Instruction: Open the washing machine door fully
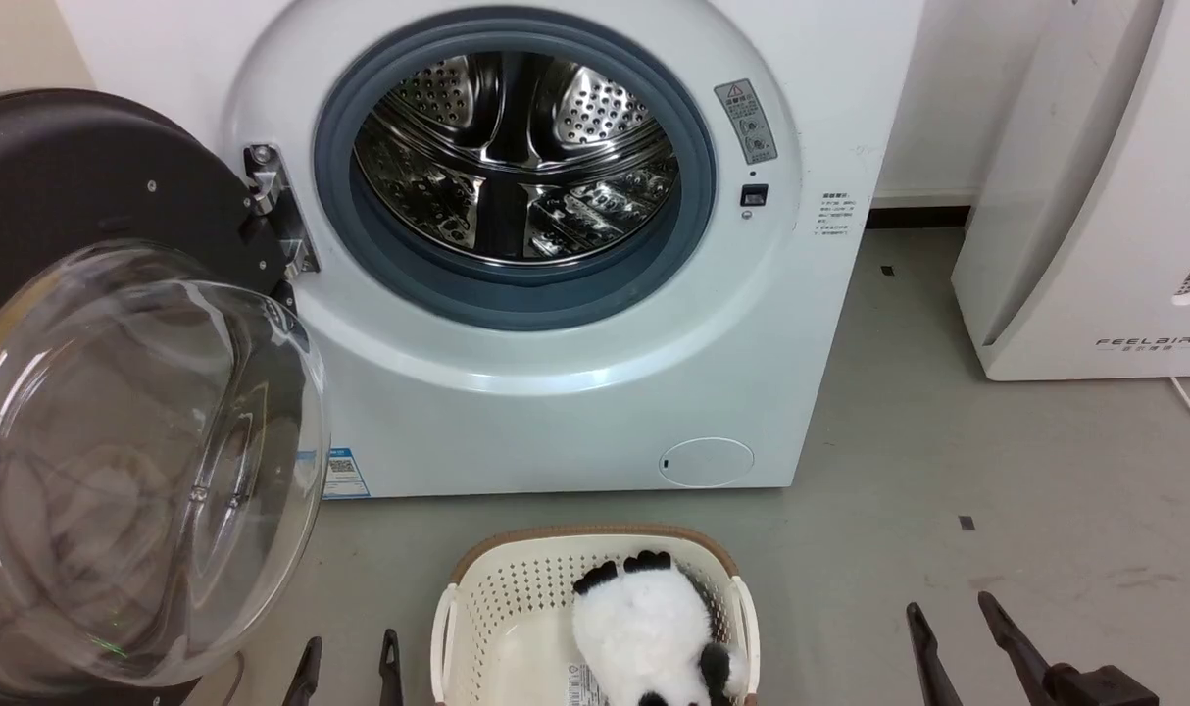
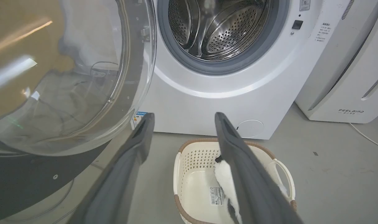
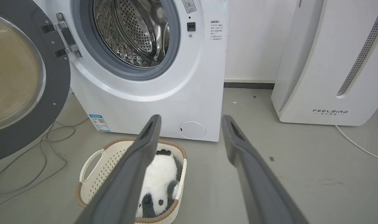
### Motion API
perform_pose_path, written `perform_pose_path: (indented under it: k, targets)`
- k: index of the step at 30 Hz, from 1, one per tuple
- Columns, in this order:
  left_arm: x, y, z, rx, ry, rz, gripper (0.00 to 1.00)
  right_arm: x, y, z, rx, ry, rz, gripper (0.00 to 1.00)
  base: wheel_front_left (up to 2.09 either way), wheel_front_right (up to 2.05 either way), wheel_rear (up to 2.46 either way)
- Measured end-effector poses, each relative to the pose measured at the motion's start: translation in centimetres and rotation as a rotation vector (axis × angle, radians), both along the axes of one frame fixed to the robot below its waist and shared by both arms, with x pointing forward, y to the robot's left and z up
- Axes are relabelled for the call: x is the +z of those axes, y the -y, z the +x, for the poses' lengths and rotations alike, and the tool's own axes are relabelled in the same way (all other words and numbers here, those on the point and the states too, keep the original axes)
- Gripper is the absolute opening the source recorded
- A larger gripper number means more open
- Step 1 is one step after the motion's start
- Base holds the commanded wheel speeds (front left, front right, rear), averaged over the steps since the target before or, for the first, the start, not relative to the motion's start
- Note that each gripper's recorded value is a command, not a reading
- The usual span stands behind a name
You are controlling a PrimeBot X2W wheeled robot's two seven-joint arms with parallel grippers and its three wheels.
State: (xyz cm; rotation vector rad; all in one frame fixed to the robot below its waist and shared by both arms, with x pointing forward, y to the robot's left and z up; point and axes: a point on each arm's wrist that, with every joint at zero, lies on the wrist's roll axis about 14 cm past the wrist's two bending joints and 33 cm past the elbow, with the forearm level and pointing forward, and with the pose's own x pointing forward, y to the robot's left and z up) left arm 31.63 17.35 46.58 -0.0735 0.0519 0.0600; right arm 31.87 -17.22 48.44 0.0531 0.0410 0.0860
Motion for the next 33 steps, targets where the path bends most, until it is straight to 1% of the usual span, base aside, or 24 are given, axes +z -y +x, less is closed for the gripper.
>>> perform_pose_path:
  k: [1, 15, 33]
  targets:
    - [-0.1, 0.0, 0.0, 0.001, -0.003, -0.001, 0.0, 0.0, 0.0, 0.0, 0.0, -0.001, 0.002, 0.0, 0.0, 0.0, 0.0]
    - [-0.2, 0.0, 0.1, -0.005, -0.02, 0.002, 0.0, -0.1, -0.1, 0.2, 0.005, -0.014, -0.004, 0.0, 0.0, 0.0, 0.0]
    - [0.9, 0.0, 1.1, -0.019, -0.002, 0.018, 0.0, 0.4, -0.3, 1.0, 0.013, -0.008, -0.015, 0.0, 0.0, 0.0, 0.0]
